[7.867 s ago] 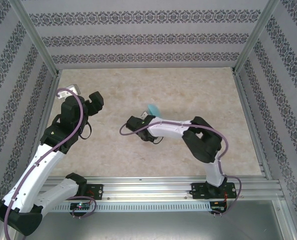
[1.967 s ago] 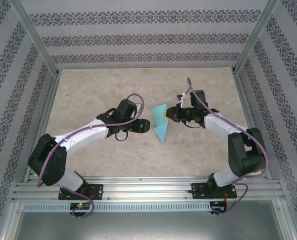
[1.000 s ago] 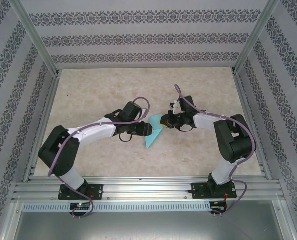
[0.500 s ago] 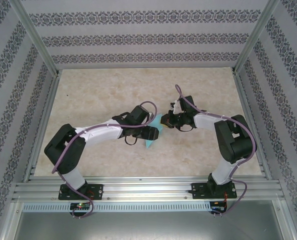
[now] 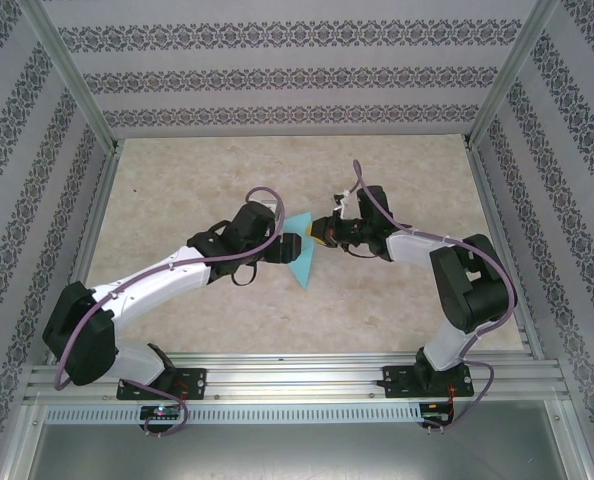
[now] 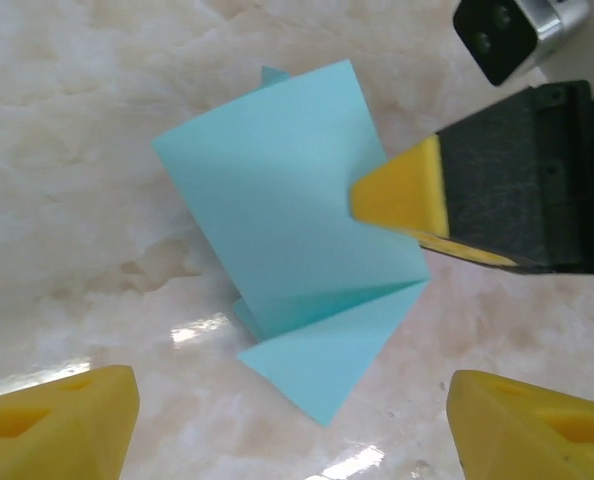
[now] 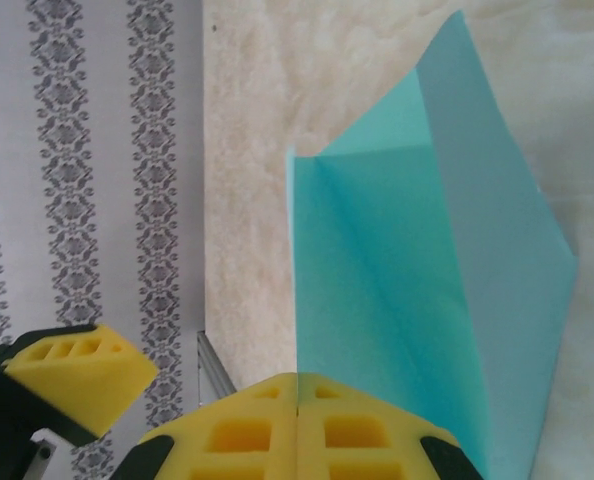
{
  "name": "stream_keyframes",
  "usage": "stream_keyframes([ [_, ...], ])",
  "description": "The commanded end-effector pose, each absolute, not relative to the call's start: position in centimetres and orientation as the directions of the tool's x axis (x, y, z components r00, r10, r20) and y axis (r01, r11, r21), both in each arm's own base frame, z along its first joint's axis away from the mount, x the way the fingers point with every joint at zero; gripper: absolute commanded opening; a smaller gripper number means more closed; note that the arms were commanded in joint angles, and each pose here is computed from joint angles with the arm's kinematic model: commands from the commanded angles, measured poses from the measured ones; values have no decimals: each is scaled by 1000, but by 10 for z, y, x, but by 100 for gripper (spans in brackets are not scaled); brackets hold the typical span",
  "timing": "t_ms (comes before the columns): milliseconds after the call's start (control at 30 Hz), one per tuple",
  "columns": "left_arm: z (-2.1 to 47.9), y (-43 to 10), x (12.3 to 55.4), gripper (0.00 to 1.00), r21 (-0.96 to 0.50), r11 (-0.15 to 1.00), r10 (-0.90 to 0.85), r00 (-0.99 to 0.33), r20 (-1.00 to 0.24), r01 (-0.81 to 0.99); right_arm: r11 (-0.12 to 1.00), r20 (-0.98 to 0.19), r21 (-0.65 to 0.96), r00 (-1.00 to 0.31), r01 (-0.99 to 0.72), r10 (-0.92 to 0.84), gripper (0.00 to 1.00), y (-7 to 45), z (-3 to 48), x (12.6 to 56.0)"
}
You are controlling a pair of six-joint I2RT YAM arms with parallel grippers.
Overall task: Fold a paper plane with a square sheet of paper (fold left side to right side)
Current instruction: Fold the wing for the fifth time at the center of the table.
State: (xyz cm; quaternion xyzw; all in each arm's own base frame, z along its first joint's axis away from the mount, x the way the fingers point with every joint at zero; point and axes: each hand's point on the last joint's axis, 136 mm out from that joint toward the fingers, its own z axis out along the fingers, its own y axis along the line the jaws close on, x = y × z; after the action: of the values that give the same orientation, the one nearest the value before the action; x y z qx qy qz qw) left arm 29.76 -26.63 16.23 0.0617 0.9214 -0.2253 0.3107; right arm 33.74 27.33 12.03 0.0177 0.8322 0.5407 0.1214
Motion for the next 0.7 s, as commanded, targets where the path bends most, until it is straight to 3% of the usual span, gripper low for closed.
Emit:
stream_keyframes([
  [0,168,-244,301,83,-359,915,-83,-784,-616,185,342,-231,924,-963,-173,136,2,292,145,344],
  [200,161,-241,301,83,-347,920,-70,-795,-602,182,368,-207,919,-968,-142,144,2,288,134,343],
  [333,150,-251,300,81,-362,908,-42,-814,-579,211,408,-151,910,-977,-77,153,2,275,100,340],
  [500,128,-262,297,74,-374,899,-3,-848,-530,230,434,-89,901,-978,3,191,1,249,67,334],
  [667,110,-271,297,66,-395,889,7,-870,-492,231,479,-97,878,-978,4,185,2,238,62,330],
])
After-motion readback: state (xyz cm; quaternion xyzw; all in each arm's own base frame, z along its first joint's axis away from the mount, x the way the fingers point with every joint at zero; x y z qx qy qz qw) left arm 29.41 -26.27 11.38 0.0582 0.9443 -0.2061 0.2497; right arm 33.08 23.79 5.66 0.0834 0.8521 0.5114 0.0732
